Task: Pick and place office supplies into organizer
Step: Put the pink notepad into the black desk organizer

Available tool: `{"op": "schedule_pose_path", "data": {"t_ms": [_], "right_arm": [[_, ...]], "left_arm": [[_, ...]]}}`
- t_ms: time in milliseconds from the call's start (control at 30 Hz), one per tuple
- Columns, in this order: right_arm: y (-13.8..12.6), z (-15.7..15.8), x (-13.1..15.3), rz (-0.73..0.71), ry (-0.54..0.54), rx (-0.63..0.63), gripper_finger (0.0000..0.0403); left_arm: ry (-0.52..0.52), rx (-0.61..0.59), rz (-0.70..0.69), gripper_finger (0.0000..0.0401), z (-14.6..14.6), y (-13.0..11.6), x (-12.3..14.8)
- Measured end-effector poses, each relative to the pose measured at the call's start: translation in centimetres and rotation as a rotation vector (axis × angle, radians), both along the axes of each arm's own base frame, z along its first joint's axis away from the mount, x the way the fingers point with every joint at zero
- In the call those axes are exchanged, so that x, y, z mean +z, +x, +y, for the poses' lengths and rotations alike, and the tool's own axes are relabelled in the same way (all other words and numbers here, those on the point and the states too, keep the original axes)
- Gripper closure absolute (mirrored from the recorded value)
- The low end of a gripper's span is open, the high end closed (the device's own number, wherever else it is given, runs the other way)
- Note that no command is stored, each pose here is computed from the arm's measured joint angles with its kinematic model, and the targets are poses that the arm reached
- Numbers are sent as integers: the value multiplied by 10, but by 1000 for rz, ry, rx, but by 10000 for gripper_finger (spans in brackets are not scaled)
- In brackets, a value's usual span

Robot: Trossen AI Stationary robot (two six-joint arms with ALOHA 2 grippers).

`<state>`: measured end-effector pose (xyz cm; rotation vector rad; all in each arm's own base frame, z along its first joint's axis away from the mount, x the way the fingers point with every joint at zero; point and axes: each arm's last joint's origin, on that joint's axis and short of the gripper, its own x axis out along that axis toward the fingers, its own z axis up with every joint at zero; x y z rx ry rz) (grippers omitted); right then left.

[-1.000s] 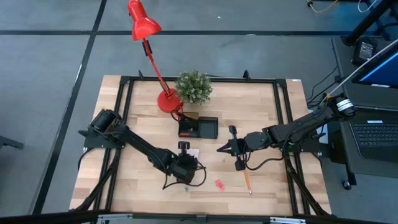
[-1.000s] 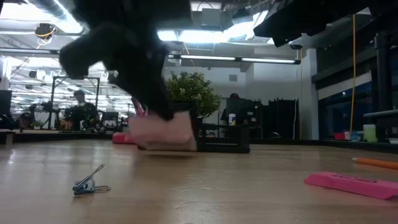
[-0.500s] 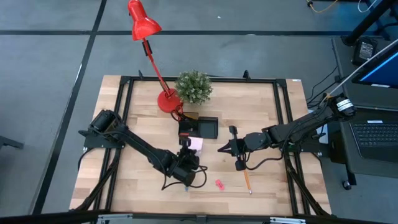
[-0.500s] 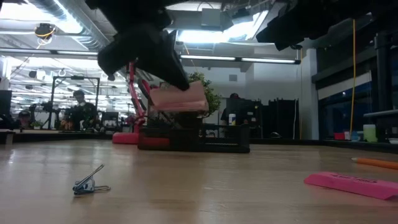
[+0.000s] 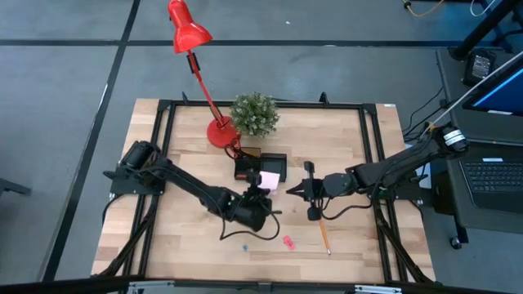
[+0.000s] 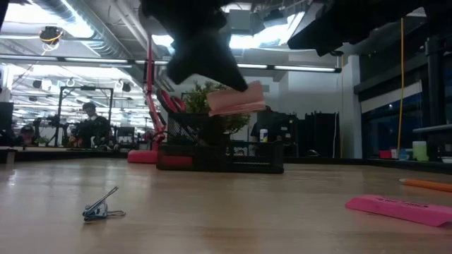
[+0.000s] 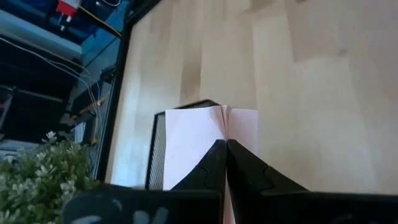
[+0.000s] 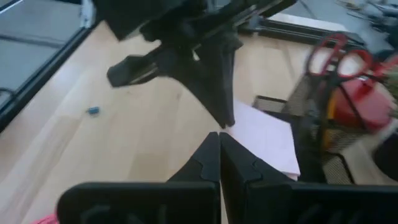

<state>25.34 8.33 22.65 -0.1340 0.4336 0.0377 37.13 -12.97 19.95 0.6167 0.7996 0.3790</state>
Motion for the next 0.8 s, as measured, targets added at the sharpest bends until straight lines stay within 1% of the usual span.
{"op": "schedule_pose_path", "data": {"t_ms": [200,267,367,500,700,800], "right_arm": [[-7,1,9,-28,11,-14,400],[-10,1,11,-33,7,-57,400],[-15,1,12,-24,-28,-111,400],[-16,3,13,-30,-28,-105,400],[-16,4,12,-29,-31,-98,400],[-16,4,12,-21,-36,-98,400]], "left_arm": [[-18,17,-35,399,21,13,3],[-20,21,-42,399,29,16,4],[-19,34,-47,399,39,20,5],[-65,41,-39,399,54,24,4],[-72,73,-38,399,69,27,4],[-76,69,-32,399,75,30,1]]}}
